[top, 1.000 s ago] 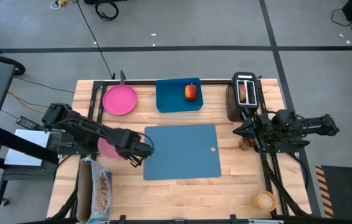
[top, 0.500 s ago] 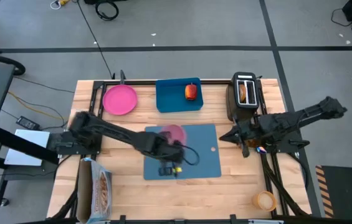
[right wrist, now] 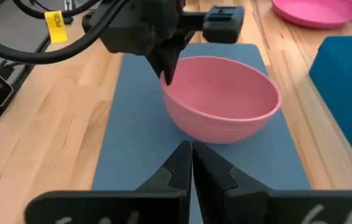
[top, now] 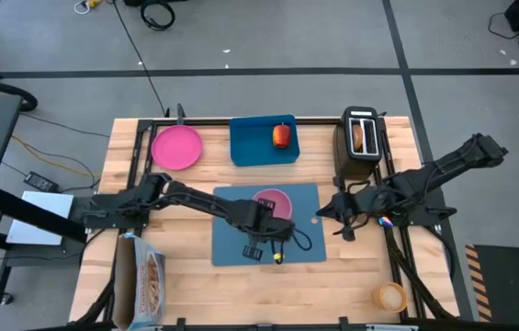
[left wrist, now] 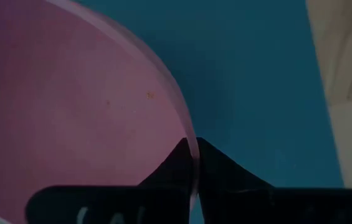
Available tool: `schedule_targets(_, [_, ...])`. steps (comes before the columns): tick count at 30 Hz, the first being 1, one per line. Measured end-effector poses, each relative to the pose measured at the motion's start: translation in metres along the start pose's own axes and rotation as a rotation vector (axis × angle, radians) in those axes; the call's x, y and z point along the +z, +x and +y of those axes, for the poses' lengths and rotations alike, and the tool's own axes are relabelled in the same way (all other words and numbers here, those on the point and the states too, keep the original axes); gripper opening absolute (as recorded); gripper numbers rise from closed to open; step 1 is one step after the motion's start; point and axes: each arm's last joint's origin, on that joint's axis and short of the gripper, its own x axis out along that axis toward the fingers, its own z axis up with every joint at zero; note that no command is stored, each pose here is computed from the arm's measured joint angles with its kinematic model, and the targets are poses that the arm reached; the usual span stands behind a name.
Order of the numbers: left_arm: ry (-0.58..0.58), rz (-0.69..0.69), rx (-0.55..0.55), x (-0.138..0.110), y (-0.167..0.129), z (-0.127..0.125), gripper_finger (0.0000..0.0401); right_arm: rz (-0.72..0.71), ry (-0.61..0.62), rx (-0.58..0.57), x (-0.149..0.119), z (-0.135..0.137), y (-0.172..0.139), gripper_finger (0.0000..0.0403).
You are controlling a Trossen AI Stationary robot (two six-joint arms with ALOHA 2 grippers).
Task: Arrange a breakfast setting
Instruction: Put the pink bowl on the middle of the blue tablemat, then put the pink plate on the bottom left side of the blue tablemat
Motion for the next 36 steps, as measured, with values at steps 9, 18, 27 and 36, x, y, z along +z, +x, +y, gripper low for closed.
schedule_targets(9, [0.039,0.085,-0.056,-0.008,-0.002,-0.006,0.0018,0.011,-0.004,-0.035,-0.001,0.002,0.009,0.0051])
schedule_targets(18, [0.061,0.055,-0.065,-0.005,-0.003,-0.012,0.0039,0.073,-0.026,-0.017,-0.006,0.006,0.025,0.0103])
schedule_targets(27, [-0.013,0.116,-0.066,-0.019,-0.035,-0.01,0.0138,0.04,-0.02,-0.031,-0.003,0.005,0.023,0.0146])
schedule_targets(36, [-0.408,0.152,0.107,-0.088,-0.085,0.034,0.0156,0.017,-0.001,-0.005,-0.002,0.01,0.019,0.015])
